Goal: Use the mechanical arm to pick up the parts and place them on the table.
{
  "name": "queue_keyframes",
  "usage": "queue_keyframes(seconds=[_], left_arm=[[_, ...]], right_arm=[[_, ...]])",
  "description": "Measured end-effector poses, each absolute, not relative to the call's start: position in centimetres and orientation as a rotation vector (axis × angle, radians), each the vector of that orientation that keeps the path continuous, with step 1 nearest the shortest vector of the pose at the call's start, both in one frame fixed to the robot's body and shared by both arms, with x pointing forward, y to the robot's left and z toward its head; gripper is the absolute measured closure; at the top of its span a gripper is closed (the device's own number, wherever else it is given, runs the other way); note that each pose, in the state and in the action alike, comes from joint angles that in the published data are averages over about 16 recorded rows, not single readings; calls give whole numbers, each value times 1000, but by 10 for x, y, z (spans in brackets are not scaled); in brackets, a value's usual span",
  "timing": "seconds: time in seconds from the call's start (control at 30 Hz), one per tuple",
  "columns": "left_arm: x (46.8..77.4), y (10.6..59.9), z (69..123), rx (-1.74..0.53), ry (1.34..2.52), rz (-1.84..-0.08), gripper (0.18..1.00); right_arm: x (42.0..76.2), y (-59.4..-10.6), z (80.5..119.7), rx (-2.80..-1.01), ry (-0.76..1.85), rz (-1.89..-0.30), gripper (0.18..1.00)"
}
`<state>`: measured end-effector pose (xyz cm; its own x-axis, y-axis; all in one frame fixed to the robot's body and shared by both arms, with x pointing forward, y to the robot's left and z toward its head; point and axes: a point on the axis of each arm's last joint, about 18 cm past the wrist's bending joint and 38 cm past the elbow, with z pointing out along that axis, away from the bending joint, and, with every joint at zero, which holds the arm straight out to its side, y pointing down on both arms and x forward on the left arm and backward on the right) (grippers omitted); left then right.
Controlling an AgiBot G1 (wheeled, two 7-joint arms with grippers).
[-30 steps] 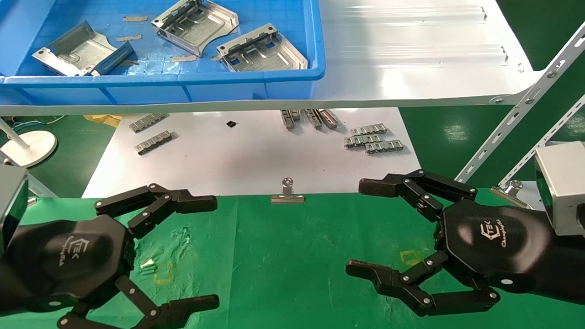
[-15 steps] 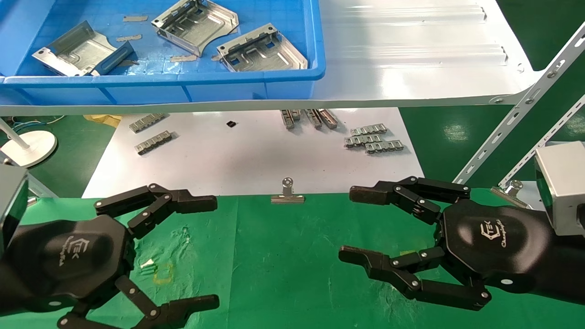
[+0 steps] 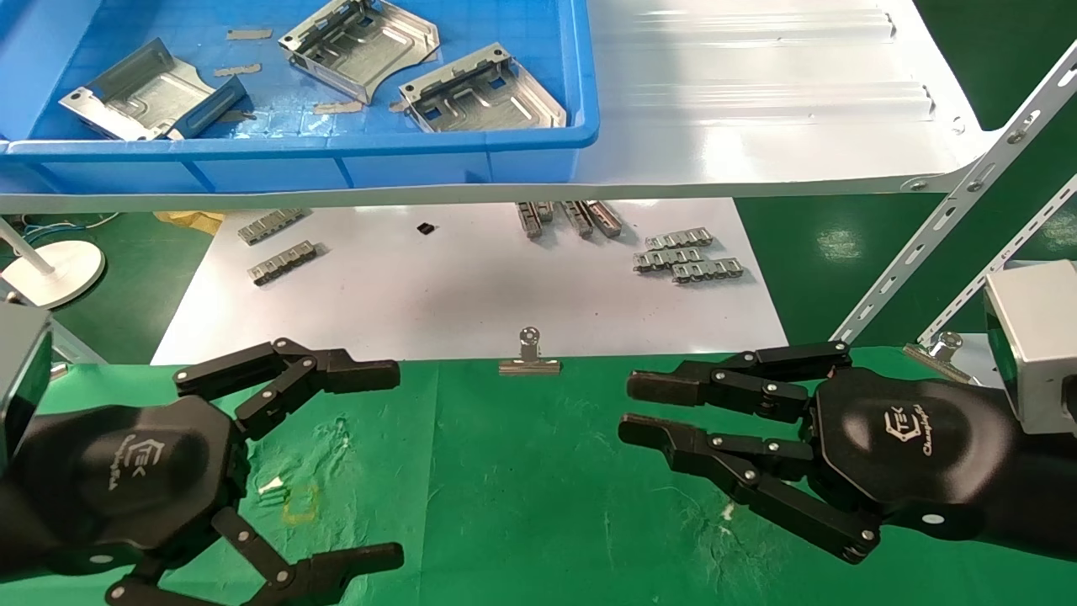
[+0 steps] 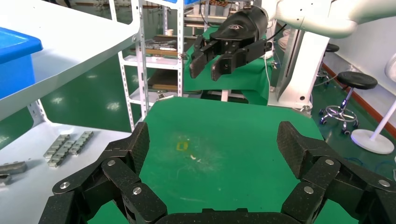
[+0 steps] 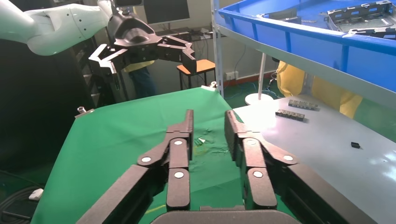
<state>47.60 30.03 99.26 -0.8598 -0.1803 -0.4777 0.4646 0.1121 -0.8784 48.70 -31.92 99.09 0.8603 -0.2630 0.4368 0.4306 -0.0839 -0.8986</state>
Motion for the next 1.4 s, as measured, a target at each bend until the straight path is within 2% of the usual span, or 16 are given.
queue_keyframes(seconds=[0.17,0.37,0.6,0.77,1.03,1.23,1.4], left_arm=[[476,300,994,279,1922,-1793,184],[478,301,1009,290,1890,-1769,184],[497,303,1060,272,1787,-1717,184],[531,307,1114,187,1675,-1671,184],[612,309,1194,-96,1497,-1597,184],[663,306,1217,-321,1430,-1516,184],[688,303,1220,-448,1413,-1445,185]], right_arm=[[487,-319,991,-1552,-137,-579,851],[487,-319,991,-1552,-137,-579,929],[487,-319,991,-1552,-137,-579,972],[487,-319,991,-1552,-137,-579,985],[487,-319,991,-1552,-137,-579,987],[487,-319,991,-1552,-137,-579,987],[487,-319,991,-1552,-137,-579,987]])
